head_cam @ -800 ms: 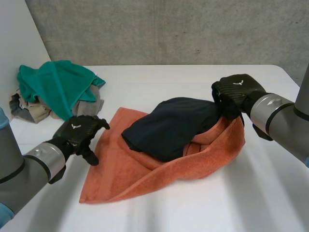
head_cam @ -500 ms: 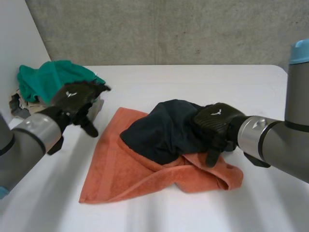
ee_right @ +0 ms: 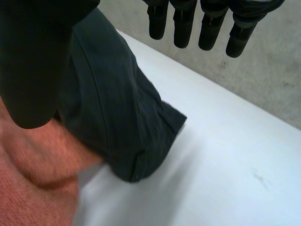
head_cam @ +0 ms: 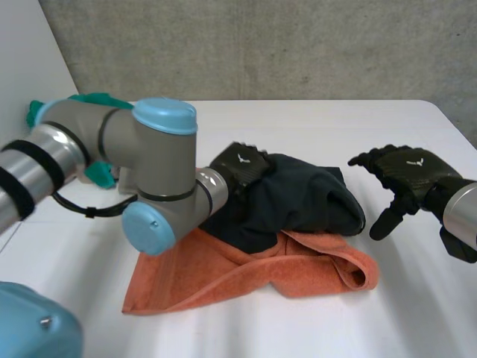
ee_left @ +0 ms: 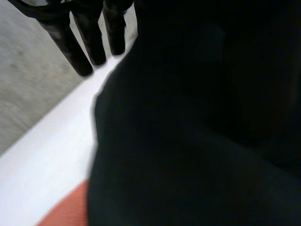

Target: Fold the laundry.

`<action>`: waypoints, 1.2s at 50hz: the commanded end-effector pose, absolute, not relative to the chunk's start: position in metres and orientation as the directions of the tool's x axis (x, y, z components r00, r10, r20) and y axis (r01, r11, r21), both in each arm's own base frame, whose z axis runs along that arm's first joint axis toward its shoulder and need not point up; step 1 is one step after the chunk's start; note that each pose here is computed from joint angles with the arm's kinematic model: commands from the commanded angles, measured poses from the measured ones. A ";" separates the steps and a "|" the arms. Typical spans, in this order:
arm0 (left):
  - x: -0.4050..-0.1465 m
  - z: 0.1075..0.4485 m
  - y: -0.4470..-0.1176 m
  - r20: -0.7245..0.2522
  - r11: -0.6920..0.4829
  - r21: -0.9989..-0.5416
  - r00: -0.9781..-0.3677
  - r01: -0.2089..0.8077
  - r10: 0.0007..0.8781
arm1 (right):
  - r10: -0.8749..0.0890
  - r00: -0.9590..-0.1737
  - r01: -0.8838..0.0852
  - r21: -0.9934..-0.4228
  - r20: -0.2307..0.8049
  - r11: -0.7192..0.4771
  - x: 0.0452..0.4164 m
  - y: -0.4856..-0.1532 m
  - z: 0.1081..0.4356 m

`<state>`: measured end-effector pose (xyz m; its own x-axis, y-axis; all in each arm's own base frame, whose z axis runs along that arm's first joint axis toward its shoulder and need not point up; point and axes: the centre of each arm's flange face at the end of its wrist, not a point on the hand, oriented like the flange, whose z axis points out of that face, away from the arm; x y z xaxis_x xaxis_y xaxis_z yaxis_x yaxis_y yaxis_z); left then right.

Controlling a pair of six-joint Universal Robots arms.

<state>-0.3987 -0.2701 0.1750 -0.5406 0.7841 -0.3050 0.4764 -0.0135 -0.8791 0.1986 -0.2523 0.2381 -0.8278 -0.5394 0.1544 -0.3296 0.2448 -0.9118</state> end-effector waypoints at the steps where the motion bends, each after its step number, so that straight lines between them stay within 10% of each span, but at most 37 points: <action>1: -0.400 0.175 -0.275 -0.303 0.001 -0.881 -0.565 0.473 0.768 | -0.507 -0.849 -0.327 -0.903 0.151 0.278 0.189 -0.272 0.207; 8: -0.365 0.248 -0.312 -0.332 -0.042 -0.929 -0.783 0.367 0.527 | -0.499 -0.854 -0.324 -0.902 0.149 0.286 0.187 -0.281 0.203; 13: -0.295 0.332 -0.360 -0.279 -0.182 -0.953 -0.937 0.243 0.209 | -0.510 -0.846 -0.332 -0.902 0.155 0.276 0.191 -0.280 0.204; 22: -0.178 0.382 -0.431 -0.233 -0.265 -0.930 -0.966 0.256 -0.116 | -0.558 -0.814 -0.367 -0.888 0.162 0.278 0.204 -0.271 0.195; 42: -0.124 0.245 -0.511 -0.388 -0.027 -0.919 -0.916 0.393 -0.101 | -0.600 -0.777 -0.424 -0.863 0.191 0.274 0.212 -0.257 0.186; 60: -0.181 0.309 -0.360 -0.345 0.074 -0.926 -0.910 0.370 0.230 | -0.630 -0.732 -0.484 -0.849 0.259 0.212 0.213 -0.240 0.229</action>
<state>-0.1631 -0.4280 0.2888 -0.9236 0.1180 -0.3646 0.3706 0.0327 -0.9282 0.2119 -0.2533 0.2083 -0.7707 -0.6002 0.2140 -0.4293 0.2410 -0.8704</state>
